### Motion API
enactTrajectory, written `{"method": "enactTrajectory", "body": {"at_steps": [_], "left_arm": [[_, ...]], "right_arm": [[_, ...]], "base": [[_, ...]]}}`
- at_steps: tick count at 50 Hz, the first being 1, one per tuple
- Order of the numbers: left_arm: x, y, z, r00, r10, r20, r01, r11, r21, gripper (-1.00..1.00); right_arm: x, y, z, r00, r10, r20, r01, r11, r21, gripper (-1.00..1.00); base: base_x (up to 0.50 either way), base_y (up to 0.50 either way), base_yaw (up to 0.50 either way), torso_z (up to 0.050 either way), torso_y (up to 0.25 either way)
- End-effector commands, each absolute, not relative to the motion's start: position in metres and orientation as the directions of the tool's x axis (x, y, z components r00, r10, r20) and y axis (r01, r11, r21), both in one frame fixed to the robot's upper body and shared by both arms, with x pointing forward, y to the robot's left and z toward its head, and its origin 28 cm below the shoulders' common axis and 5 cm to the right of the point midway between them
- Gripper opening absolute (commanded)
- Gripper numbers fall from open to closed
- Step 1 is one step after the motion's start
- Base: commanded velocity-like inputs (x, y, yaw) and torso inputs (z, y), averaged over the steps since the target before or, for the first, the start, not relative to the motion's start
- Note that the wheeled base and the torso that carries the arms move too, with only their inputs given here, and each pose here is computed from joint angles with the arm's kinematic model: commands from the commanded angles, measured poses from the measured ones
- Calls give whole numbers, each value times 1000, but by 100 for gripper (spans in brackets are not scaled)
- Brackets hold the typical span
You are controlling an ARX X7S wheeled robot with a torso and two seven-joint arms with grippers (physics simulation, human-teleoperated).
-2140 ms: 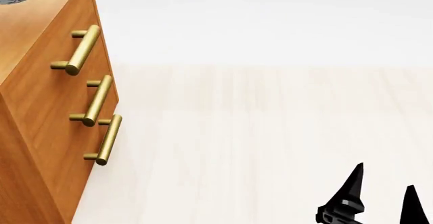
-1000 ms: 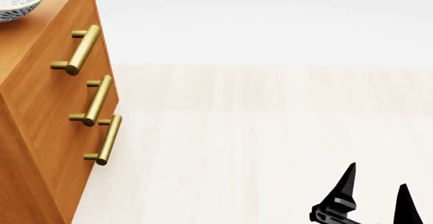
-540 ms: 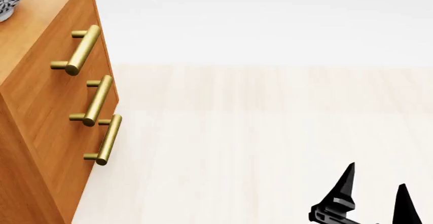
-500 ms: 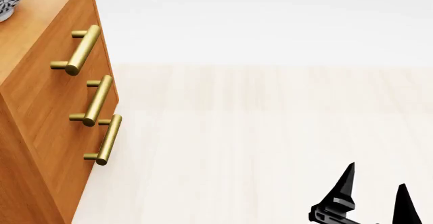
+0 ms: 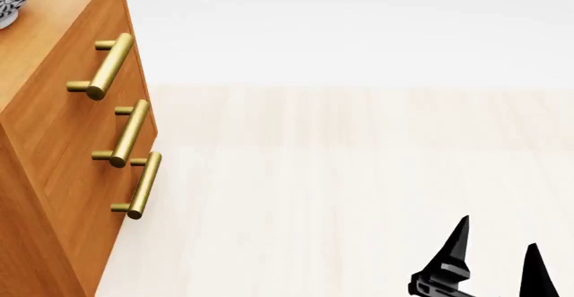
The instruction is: Put the bowl on top of the cabinet.
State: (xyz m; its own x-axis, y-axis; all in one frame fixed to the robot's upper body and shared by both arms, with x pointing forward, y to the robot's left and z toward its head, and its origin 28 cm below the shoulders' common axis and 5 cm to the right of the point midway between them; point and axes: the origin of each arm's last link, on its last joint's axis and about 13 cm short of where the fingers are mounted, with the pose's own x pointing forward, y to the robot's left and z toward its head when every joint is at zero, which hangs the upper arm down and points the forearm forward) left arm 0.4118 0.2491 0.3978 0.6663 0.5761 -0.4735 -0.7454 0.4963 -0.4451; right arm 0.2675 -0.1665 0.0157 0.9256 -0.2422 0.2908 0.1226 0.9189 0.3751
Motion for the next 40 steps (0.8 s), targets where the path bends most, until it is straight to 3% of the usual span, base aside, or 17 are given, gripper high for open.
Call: {"method": "enactTrajectory", "body": {"at_steps": [1,25,40], "left_arm": [[408,245,409,683,583,-441,-730,520,-443,100],[398,230,432,700,627,-342,-713,581,-393,100],[380,203,449,725,662,-190,-686,666,-293,100]], "right_arm": [[265,-166,17,925,-234,299,111,920,376,100],[252,-163,24,918,-211,336,74,924,376,100],[247,-161,27,915,-201,350,59,925,376,100]], "base": [[0,0,0,0,0],[0,0,0,0,0],[0,0,0,0,0]]}}
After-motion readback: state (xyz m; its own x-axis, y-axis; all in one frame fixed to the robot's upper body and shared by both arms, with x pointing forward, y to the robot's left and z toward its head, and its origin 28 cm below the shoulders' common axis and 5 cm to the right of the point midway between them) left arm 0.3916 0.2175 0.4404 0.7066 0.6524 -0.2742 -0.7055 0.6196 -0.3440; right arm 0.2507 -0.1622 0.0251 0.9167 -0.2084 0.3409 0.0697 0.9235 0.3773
